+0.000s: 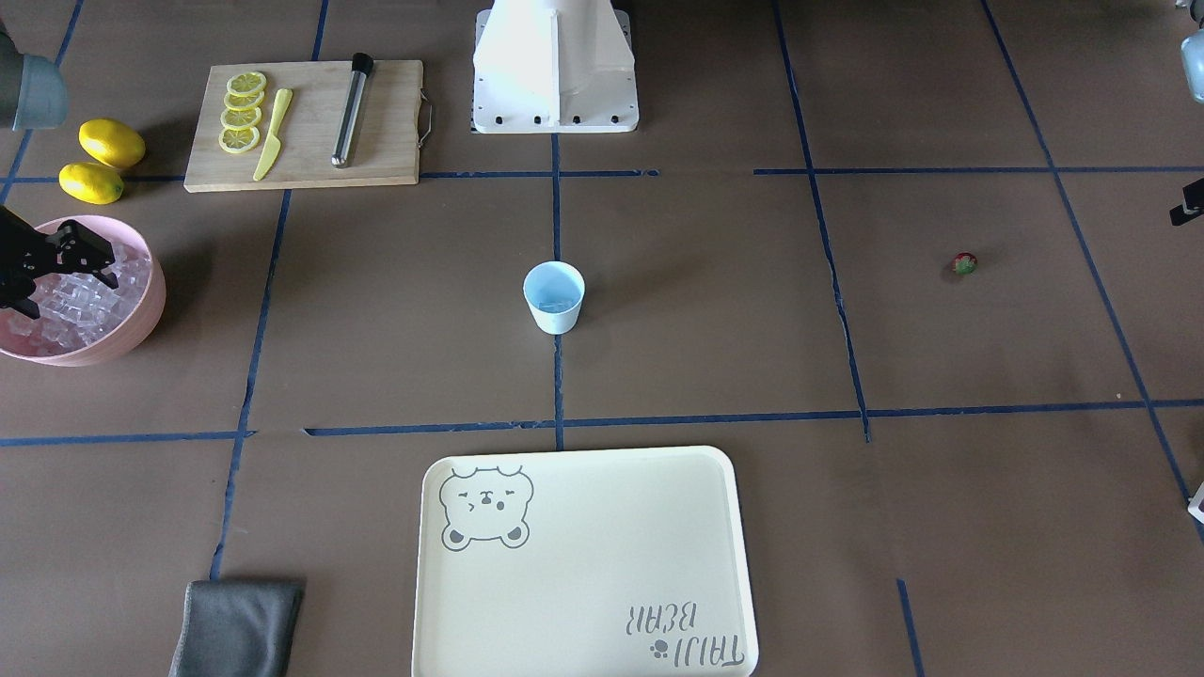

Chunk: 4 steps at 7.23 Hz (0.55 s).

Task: Put ice and strawberries in cup
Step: 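Lower the right gripper into the bowl and grasp a third ice cube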

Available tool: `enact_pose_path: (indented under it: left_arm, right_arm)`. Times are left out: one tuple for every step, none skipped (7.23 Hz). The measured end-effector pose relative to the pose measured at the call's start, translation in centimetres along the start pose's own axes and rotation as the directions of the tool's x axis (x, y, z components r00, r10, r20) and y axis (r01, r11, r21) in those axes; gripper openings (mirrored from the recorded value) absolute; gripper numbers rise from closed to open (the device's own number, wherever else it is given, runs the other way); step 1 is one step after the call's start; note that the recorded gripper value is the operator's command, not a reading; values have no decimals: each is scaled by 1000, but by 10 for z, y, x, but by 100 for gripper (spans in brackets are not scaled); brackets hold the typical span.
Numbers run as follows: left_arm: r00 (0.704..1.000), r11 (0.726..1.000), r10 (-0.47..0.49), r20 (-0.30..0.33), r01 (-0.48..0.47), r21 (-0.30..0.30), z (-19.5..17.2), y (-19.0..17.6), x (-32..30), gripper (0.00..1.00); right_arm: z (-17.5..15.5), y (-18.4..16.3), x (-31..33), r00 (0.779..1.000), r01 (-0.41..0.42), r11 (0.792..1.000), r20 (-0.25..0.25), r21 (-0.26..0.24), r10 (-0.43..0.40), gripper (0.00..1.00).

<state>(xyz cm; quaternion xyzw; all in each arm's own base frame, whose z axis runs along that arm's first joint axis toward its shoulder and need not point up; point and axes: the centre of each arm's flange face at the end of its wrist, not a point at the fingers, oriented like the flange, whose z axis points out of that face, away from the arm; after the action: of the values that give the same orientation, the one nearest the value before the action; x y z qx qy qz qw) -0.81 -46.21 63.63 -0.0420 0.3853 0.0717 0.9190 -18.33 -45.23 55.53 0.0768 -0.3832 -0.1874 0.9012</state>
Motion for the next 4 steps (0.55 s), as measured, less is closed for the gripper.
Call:
enact_pose_path:
  left_arm:
    - [1000, 1000, 0, 1, 0, 0, 0, 0, 0, 100]
    - [1000, 1000, 0, 1, 0, 0, 0, 0, 0, 100]
    - [1000, 1000, 0, 0, 0, 0, 0, 0, 0, 100]
    - [1000, 1000, 0, 0, 0, 0, 0, 0, 0, 100]
  right_arm:
    - [-1, 0, -2, 1000, 3, 1000, 3, 1, -3, 96]
    - [-2, 0, -3, 1000, 5, 1000, 4, 2, -5, 79]
    - [-2, -1, -4, 1000, 7, 1000, 5, 4, -7, 35]
    - [-3, -1, -4, 1000, 8, 1000, 3, 6, -8, 8]
